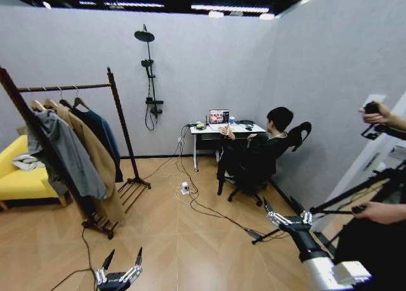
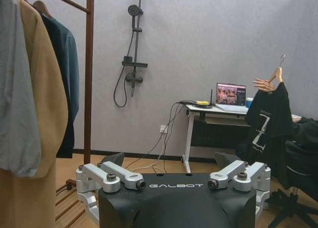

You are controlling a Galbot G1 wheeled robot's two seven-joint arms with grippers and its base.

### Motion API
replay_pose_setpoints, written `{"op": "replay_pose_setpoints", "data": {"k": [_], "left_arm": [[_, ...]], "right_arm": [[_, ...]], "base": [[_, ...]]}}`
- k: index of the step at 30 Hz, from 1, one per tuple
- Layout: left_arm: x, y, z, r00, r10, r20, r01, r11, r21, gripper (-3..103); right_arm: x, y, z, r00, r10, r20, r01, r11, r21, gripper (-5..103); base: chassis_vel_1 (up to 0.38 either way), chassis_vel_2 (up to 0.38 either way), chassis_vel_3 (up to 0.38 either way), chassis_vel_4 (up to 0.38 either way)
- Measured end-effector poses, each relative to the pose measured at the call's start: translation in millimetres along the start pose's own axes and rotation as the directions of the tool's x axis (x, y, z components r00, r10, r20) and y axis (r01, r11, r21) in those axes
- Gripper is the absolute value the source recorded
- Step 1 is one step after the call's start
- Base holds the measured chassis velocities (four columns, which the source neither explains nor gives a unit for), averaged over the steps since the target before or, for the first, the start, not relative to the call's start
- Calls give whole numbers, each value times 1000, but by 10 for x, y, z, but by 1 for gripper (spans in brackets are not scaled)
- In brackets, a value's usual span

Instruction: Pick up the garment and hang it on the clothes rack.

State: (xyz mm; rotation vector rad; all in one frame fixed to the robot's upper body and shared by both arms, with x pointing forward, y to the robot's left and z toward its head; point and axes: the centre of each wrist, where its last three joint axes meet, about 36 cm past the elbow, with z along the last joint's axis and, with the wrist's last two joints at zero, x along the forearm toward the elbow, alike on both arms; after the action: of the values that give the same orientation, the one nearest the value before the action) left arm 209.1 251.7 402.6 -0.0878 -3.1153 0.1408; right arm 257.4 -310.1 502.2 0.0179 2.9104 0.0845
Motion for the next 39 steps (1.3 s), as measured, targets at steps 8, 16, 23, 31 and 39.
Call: {"op": "replay_pose_setpoints", "data": {"k": [8, 16, 23, 31, 39], "left_arm": [[0, 0, 0, 1000, 0, 0, 0, 1000, 0, 100], [0, 0, 0, 1000, 0, 0, 0, 1000, 0, 100], [0, -1, 0, 1000, 0, 0, 0, 1000, 0, 100], [0, 0, 0, 1000, 0, 0, 0, 1000, 0, 100], [0, -1, 0, 1000, 0, 0, 0, 1000, 0, 100]], "right_arm": [[-9, -25, 40, 1000, 1, 0, -1, 1000, 2, 100], [-18, -25, 44, 1000, 2, 2, -2, 1000, 1, 100], [-28, -7, 15, 1000, -2, 8, 2, 1000, 1, 100], [-21, -8, -5, 1000, 0, 10, 0, 1000, 4, 100], [-51, -15, -24, 999, 30, 16, -31, 999, 8, 100]], "base": [[-349, 318, 350, -314], [-378, 353, 386, -346], [-377, 331, 373, -329], [-376, 318, 374, -334], [-379, 337, 374, -332]]}}
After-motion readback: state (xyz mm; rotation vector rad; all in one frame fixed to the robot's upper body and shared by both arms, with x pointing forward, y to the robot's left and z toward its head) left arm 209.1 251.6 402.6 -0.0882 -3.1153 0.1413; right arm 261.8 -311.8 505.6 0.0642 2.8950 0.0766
